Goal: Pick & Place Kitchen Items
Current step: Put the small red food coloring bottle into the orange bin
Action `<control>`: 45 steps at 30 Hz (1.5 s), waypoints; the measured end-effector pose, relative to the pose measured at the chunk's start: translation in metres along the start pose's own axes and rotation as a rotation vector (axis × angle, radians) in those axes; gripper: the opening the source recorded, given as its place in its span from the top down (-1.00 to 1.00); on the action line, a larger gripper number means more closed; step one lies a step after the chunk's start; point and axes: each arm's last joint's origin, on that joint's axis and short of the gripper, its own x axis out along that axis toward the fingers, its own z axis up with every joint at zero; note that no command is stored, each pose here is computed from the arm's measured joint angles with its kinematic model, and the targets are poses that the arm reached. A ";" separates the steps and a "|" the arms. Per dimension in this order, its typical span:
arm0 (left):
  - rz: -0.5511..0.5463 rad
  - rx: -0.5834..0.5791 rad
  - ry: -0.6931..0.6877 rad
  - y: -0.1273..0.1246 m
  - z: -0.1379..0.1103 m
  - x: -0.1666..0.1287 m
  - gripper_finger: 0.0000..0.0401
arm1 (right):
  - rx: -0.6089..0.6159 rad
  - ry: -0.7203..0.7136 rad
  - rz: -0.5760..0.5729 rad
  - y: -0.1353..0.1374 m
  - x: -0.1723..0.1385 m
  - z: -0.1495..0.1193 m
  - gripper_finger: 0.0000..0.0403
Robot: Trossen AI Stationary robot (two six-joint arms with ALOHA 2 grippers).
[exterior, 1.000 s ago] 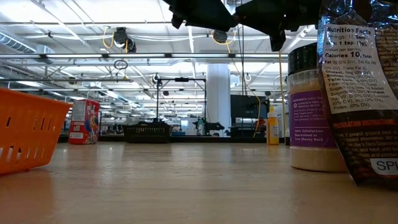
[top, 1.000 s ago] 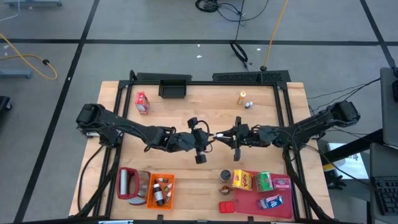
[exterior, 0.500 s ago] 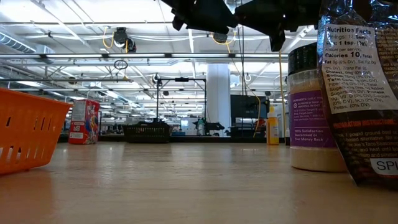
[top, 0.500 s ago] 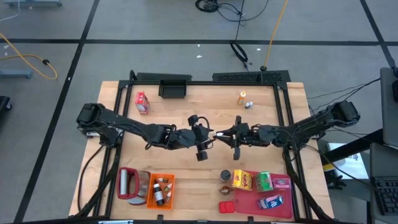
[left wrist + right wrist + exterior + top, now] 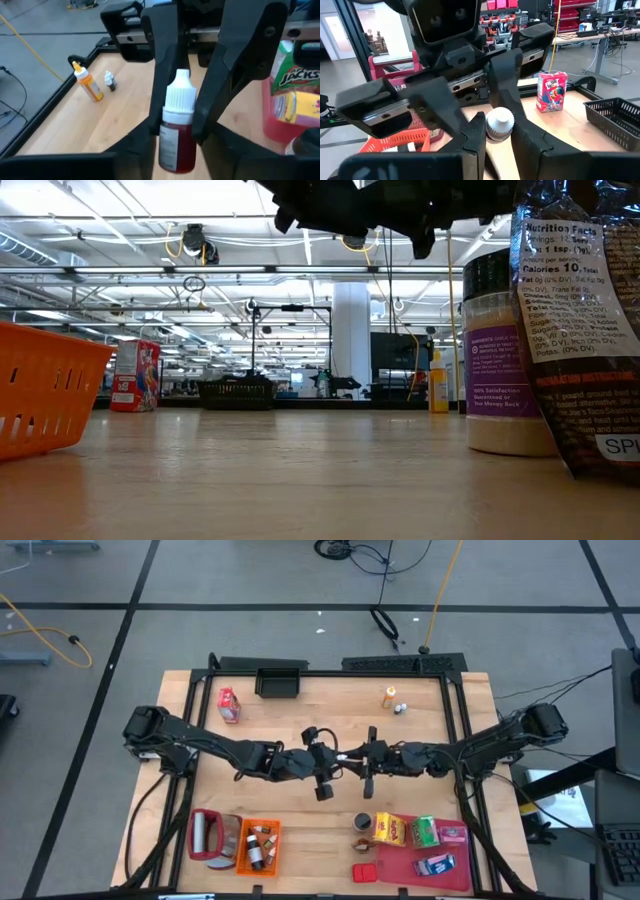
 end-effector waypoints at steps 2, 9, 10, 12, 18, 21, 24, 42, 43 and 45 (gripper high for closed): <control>0.004 -0.004 0.012 0.000 -0.001 0.000 0.60 | 0.006 0.002 0.000 0.000 -0.001 0.001 0.71; 0.013 0.019 0.021 0.001 -0.002 0.000 0.79 | -0.005 0.035 -0.002 0.000 0.000 -0.002 0.65; 0.014 0.014 0.023 0.001 -0.002 0.000 0.79 | -0.006 0.035 -0.002 0.000 0.000 -0.002 0.63; 0.034 0.009 0.032 0.002 -0.003 0.000 0.79 | -0.019 0.036 -0.001 0.000 0.000 -0.002 0.57; 0.102 0.023 0.106 0.004 -0.011 -0.002 0.80 | -0.049 0.060 -0.008 -0.001 -0.001 -0.005 0.46; 0.168 0.041 0.163 0.005 -0.015 -0.011 0.80 | -0.049 0.062 0.018 0.000 -0.004 -0.002 0.45; 0.198 0.039 0.246 0.005 -0.021 -0.026 0.80 | -0.066 0.093 0.021 0.000 -0.006 -0.003 0.45; -0.091 -0.131 0.825 -0.057 -0.069 -0.124 0.76 | -0.078 0.105 0.002 -0.001 -0.010 0.000 0.48; -0.103 -0.142 0.823 -0.060 -0.070 -0.128 0.76 | -0.078 0.105 0.002 -0.001 -0.010 0.000 0.48; -0.127 -0.176 0.829 -0.067 -0.071 -0.134 0.76 | -0.077 0.105 0.002 -0.001 -0.010 0.000 0.48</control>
